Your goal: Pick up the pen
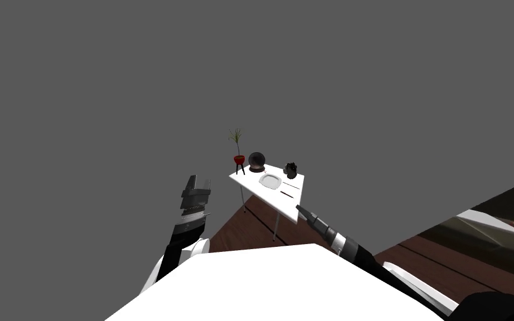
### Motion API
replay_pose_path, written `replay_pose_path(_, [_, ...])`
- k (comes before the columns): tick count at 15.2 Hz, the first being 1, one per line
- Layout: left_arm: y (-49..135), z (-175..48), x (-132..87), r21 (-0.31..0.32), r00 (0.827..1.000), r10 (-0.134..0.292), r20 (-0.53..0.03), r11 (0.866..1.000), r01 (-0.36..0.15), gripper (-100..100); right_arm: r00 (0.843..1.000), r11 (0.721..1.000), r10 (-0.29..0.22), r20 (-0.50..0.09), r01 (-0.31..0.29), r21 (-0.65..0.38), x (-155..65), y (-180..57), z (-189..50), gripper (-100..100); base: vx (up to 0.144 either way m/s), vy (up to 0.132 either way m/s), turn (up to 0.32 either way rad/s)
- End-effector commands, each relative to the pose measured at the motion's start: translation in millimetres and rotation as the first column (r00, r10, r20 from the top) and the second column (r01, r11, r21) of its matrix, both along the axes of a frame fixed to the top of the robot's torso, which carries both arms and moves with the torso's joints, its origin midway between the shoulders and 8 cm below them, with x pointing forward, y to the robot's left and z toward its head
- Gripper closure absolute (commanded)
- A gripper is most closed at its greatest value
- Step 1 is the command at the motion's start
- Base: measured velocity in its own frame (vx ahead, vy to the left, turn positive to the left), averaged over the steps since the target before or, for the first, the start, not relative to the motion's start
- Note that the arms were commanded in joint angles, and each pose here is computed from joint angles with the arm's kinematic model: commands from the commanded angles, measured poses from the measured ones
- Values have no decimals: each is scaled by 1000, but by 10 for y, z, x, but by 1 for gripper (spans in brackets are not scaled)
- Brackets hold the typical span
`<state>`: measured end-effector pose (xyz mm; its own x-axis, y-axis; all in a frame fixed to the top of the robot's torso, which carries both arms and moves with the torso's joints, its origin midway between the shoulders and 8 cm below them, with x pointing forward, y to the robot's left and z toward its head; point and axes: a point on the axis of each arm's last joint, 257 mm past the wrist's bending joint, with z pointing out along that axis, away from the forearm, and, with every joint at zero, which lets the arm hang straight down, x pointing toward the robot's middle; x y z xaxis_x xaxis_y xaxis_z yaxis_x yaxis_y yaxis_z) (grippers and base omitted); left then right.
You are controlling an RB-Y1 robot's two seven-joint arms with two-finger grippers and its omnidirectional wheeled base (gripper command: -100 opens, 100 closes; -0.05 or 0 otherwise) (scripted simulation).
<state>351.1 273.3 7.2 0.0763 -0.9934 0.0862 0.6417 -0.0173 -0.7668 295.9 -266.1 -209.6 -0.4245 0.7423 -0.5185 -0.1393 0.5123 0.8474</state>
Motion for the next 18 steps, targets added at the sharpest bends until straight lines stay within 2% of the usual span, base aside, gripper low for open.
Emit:
replay_pose_path(1, [0, 0, 0, 0, 1000, 0, 0, 1000, 0, 0, 999, 999, 23, -32, -24, -33, -47, -28, -70, -100, 13, 16, 48])
replay_pose_path(2, [0, 0, 0, 0, 1000, 0, 0, 1000, 0, 0, 999, 999, 32, -35, -33, -42, -52, -28, -75, -100, 7, 9, -4])
replay_pose_path(3, [0, 0, 0, 0, 1000, 0, 0, 1000, 0, 0, 995, 998, 24, -99, -30, -63, -175, -122, -275, -100, 10, 21, 141])
replay_pose_path(6, [0, 0, 0, 0, 1000, 0, 0, 1000, 0, 0, 992, 993, 56, -113, -67, -95, -195, -130, -292, -100, 12, 17, 73])
replay_pose_path(7, [0, 0, 0, 0, 1000, 0, 0, 1000, 0, 0, 983, 990, 51, -178, -73, -120, -333, -236, -483, -100, 16, 19, 132])
replay_pose_path(9, [0, 0, 0, 0, 1000, 0, 0, 1000, 0, 0, 979, 984, 76, -190, -105, -146, -350, -248, -494, -100, 18, 19, 106])
replay_pose_path(10, [0, 0, 0, 0, 1000, 0, 0, 1000, 0, 0, 966, 981, 63, -251, -106, -165, -496, -361, -670, -100, 19, 22, 191])
replay_pose_path(13, [0, 0, 0, 0, 1000, 0, 0, 1000, 0, 0, 959, 970, 91, -267, -147, -195, -514, -382, -678, -100, 18, 13, 61])
replay_pose_path(14, [0, 0, 0, 0, 1000, 0, 0, 1000, 0, 0, 942, 964, 79, -328, -155, -216, -671, -507, -840, -100, 19, 17, 151])
replay_pose_path(16, [0, 0, 0, 0, 1000, 0, 0, 1000, 0, 0, 934, 952, 102, -342, -192, -240, -684, -530, -842, -100, 22, 13, 122])
replay_pose_path(17, [0, 0, 0, 0, 1000, 0, 0, 1000, 0, 0, 914, 947, 82, -396, -195, -254, -844, -656, -987, -100, 25, 18, 155])
replay_pose_path(18, [0, 0, 0, 0, 1000, 0, 0, 1000, 0, 0, 910, 940, 93, -404, -214, -265, -849, -670, -986, -100, 30, 20, 157])
